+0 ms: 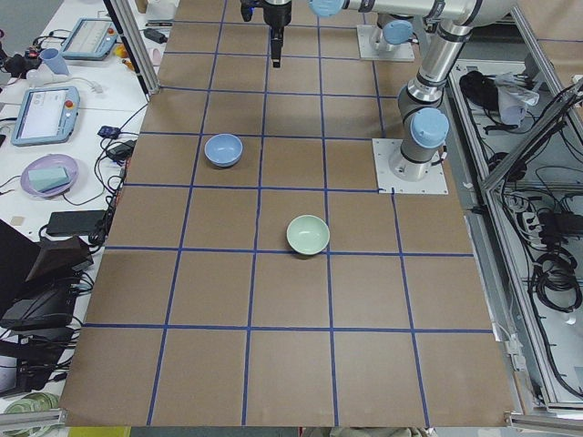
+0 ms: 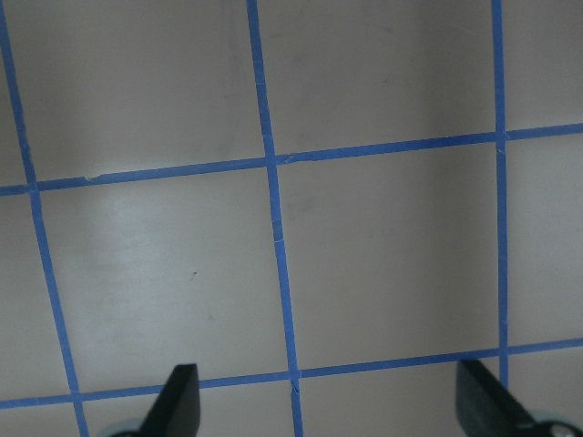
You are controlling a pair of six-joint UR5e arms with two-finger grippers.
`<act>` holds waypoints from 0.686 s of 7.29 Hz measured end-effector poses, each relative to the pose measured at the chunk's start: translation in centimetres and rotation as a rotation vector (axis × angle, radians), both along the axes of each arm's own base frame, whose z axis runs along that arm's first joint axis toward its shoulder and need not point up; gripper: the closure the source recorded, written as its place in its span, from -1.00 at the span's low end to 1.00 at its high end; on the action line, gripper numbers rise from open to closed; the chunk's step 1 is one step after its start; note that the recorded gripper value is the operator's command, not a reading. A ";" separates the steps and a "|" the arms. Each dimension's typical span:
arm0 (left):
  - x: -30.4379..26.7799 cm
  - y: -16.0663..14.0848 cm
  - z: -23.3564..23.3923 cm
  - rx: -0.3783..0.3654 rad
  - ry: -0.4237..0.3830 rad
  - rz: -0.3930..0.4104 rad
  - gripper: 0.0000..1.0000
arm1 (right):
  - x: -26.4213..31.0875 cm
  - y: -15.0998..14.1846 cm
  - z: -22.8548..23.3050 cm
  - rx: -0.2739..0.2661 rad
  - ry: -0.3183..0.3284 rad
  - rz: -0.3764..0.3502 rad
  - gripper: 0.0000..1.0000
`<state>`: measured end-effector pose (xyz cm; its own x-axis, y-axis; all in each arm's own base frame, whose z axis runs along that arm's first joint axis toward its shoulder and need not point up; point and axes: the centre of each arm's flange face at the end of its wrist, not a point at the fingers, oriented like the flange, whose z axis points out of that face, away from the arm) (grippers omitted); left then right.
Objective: Stack green bowl on blue bowl
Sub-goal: 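Move the left gripper from the blue bowl toward the green bowl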
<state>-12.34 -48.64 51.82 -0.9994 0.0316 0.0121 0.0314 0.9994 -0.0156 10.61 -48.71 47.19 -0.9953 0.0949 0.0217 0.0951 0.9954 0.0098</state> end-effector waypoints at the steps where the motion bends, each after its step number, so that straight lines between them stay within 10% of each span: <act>1: 0.1 0.0 -0.1 0.002 0.000 0.002 -1.00 | 0.0 0.0 0.0 0.000 0.000 0.000 -1.00; 5: 4.4 -1.0 -0.7 0.014 -0.001 0.035 -1.00 | 0.0 0.0 0.0 -0.001 0.000 0.000 -1.00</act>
